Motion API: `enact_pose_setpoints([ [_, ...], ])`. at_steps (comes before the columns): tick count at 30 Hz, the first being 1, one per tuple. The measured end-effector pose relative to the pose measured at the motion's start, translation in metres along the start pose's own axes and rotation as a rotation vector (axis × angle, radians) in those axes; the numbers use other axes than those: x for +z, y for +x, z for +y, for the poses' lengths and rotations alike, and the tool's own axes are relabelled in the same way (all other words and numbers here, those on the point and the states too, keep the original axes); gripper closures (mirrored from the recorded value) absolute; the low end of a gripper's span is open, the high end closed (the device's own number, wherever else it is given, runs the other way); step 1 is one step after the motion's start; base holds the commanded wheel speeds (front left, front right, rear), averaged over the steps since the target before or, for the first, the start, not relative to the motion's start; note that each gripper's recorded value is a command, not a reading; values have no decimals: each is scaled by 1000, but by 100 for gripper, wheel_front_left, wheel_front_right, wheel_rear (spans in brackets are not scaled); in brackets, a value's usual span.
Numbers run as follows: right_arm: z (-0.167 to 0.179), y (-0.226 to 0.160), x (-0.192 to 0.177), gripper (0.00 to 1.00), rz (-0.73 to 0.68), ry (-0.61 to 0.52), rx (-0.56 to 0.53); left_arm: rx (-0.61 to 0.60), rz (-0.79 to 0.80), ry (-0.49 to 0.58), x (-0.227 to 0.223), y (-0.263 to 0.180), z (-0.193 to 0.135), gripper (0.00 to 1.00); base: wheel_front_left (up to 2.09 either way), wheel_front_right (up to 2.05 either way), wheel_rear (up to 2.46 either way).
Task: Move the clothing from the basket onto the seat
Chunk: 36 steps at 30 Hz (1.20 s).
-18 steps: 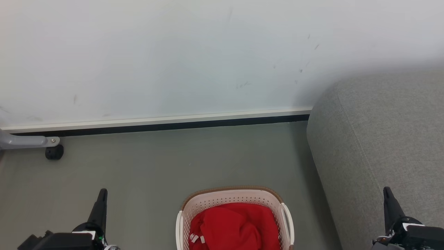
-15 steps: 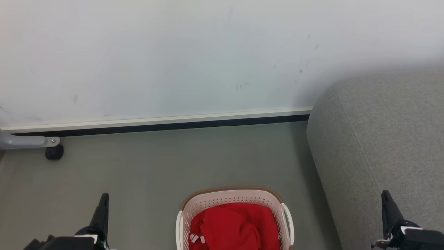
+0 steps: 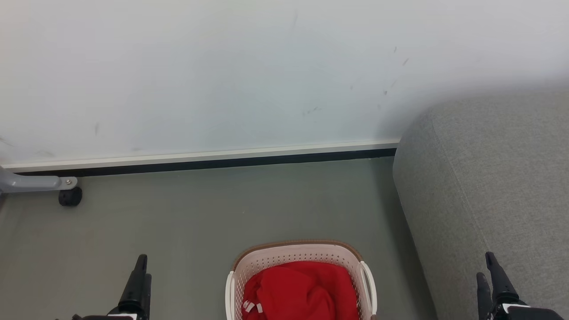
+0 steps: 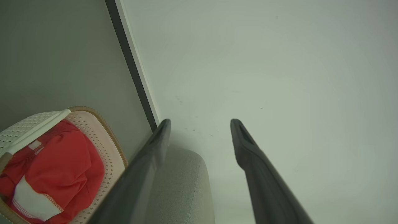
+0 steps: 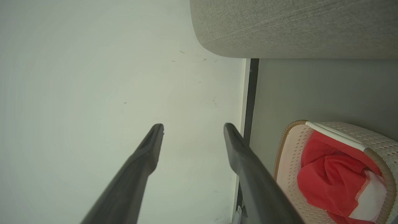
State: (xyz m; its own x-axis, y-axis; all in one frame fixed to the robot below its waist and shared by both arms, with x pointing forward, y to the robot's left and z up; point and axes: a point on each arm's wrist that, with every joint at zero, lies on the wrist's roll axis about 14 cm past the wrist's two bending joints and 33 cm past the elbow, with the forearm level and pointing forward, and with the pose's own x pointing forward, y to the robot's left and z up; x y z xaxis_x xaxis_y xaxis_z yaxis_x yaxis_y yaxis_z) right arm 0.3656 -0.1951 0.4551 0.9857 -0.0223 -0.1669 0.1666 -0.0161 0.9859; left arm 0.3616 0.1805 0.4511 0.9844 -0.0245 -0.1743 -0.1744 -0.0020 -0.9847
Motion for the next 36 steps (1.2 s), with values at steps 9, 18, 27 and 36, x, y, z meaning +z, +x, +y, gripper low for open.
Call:
enact_pose_setpoints([
  [9,6,0,0,0,-15,-48,12,-15,-6,71,-3,1,-7,0,0,0,0],
  [18,16,1,-6,0,-17,-190,14,-28,-15,212,-6,2,-17,0,0,0,0],
  [27,24,-1,-12,0,-20,-345,31,-47,-11,398,-12,3,-27,0,0,0,0],
  [36,31,-3,-18,0,-27,-521,51,-73,-14,590,-16,3,-36,0,0,0,0],
])
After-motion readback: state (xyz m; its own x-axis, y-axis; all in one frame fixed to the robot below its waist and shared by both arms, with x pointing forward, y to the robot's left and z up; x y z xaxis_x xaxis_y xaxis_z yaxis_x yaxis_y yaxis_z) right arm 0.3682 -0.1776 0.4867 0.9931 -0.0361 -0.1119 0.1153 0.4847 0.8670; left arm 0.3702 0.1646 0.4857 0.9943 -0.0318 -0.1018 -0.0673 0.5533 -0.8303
